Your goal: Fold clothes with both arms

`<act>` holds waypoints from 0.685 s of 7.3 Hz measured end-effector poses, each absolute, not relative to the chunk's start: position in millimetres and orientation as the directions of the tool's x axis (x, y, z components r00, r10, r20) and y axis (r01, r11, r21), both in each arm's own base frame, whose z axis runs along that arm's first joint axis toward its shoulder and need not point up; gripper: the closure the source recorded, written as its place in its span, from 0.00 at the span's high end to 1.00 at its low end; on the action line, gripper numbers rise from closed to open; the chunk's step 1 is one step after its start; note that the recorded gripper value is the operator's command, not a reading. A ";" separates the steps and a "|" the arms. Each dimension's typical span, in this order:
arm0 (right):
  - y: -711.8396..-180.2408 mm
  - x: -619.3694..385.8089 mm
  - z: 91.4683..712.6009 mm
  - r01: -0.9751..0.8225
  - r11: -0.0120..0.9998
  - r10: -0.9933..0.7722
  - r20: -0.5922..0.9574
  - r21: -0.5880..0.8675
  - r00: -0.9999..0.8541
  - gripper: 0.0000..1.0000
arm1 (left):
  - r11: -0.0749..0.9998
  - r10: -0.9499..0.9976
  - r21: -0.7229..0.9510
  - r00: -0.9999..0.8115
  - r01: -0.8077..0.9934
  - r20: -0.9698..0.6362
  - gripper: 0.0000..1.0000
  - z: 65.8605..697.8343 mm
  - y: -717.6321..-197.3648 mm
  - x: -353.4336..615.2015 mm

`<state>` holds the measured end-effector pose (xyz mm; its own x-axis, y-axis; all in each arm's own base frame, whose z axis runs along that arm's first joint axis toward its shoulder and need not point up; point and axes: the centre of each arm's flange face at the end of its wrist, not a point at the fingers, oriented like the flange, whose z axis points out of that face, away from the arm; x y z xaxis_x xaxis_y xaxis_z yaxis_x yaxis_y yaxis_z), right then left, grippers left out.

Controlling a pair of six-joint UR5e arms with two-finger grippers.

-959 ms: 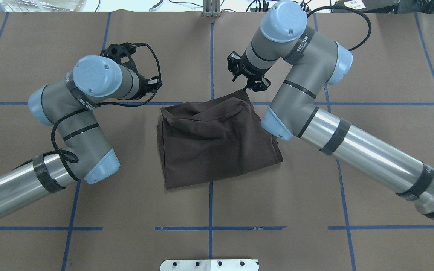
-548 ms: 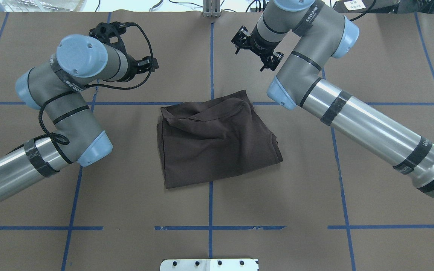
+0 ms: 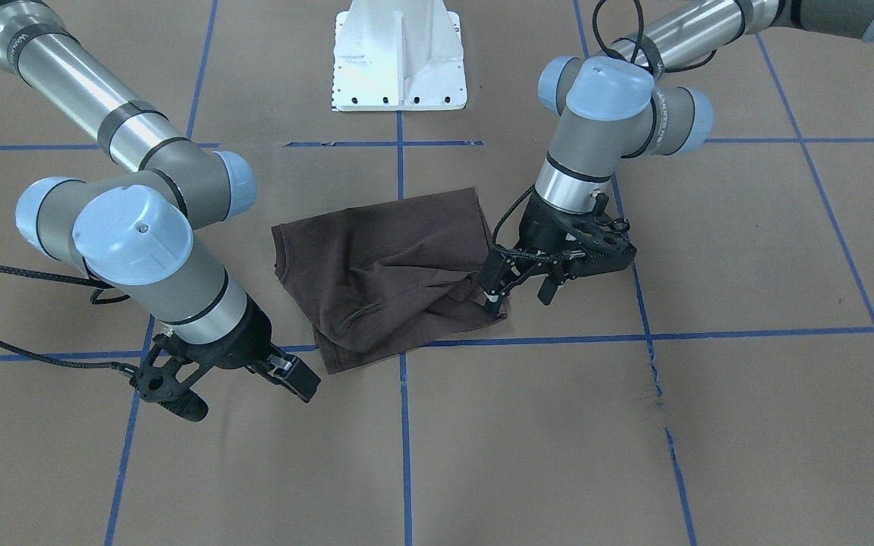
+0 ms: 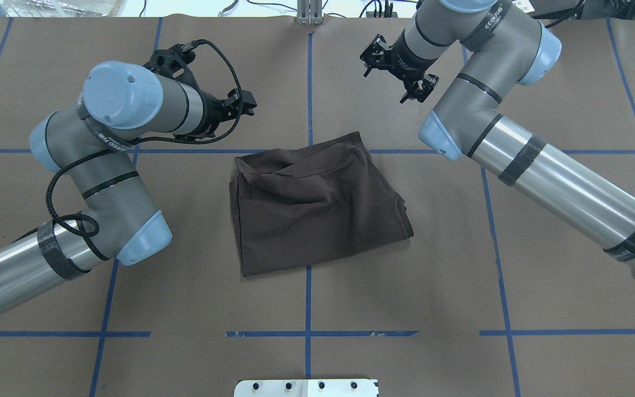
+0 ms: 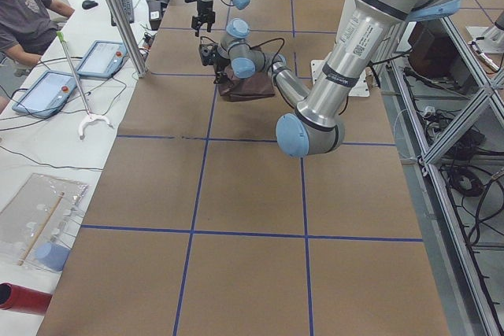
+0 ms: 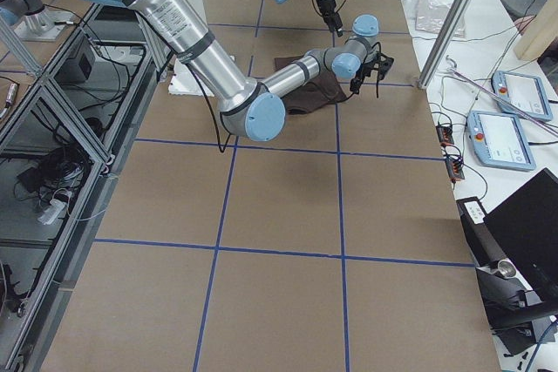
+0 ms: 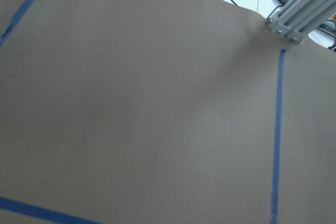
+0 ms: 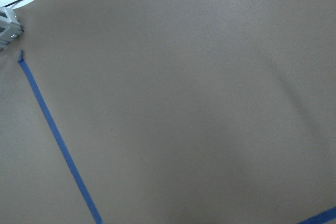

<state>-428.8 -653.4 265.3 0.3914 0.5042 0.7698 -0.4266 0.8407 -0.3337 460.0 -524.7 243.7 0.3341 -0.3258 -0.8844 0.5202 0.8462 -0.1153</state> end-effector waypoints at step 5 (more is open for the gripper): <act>-635.2 -415.1 282.0 -0.425 0.842 0.502 0.775 -0.333 0.385 1.00 | 0.817 -0.483 -0.227 0.415 0.531 -0.771 0.37 269.3 -517.5 509.4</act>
